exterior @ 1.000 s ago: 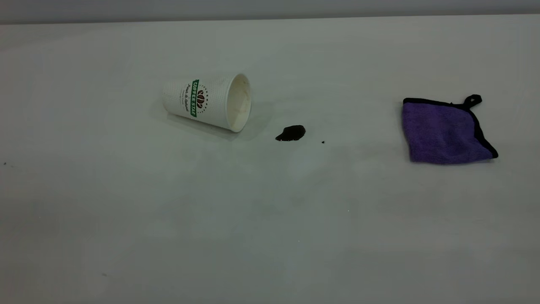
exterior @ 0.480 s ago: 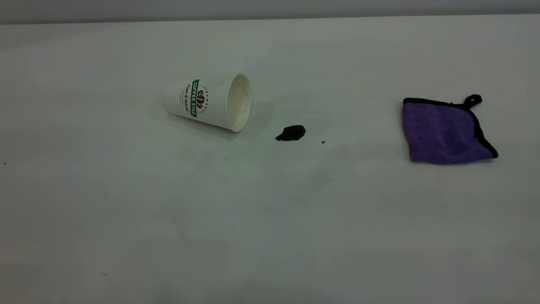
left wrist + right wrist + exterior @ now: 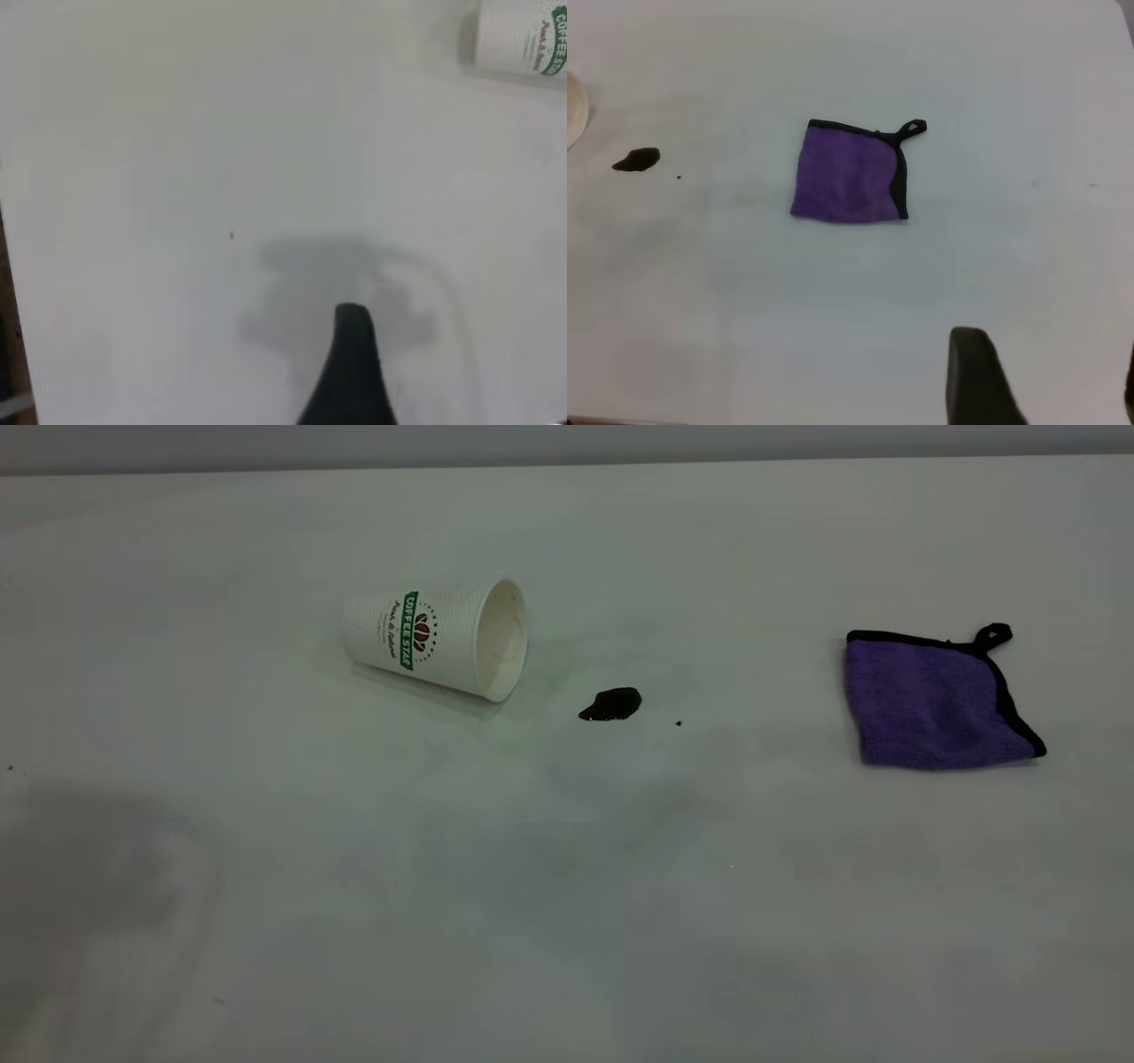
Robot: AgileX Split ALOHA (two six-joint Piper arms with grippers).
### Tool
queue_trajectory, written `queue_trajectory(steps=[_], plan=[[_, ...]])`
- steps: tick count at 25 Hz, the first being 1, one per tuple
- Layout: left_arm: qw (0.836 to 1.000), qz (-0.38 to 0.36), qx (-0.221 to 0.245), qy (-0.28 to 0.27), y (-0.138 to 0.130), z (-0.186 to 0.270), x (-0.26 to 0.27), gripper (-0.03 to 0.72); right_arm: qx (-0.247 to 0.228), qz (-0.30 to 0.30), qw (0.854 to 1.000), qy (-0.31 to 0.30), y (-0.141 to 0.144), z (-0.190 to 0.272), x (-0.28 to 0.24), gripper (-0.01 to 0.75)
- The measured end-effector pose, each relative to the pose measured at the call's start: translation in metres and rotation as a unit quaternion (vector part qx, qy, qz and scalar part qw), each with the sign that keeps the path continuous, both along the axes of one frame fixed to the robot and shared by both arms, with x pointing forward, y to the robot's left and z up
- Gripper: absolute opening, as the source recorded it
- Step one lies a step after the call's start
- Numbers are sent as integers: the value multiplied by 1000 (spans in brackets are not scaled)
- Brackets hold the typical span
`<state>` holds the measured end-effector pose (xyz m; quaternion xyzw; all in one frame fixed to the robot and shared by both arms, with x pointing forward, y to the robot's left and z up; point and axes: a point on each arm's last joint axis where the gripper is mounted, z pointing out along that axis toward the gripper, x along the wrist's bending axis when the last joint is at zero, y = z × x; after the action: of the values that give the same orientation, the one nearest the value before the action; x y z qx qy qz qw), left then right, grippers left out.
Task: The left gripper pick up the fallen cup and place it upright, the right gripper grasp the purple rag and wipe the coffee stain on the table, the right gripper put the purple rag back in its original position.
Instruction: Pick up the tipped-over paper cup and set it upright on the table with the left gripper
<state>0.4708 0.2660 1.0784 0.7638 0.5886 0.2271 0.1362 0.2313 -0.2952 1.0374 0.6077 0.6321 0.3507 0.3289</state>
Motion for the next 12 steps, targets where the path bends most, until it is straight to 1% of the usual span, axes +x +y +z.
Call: queue_trajectory(steps=[1,3,7,12], plan=[[1000,-7,13,4,-10,-3,11,706,0,0,1000,0,0,0,0,437],[999,-4,52,14,-32,-16,36,704,0,0,1000,0,0,0,0,437],[991,1,131,16,-88,-41,75,701,0,0,1000,0,0,0,0,437],[983,-32,182,3,-165,-88,110,698,0,0,1000,0,0,0,0,437]])
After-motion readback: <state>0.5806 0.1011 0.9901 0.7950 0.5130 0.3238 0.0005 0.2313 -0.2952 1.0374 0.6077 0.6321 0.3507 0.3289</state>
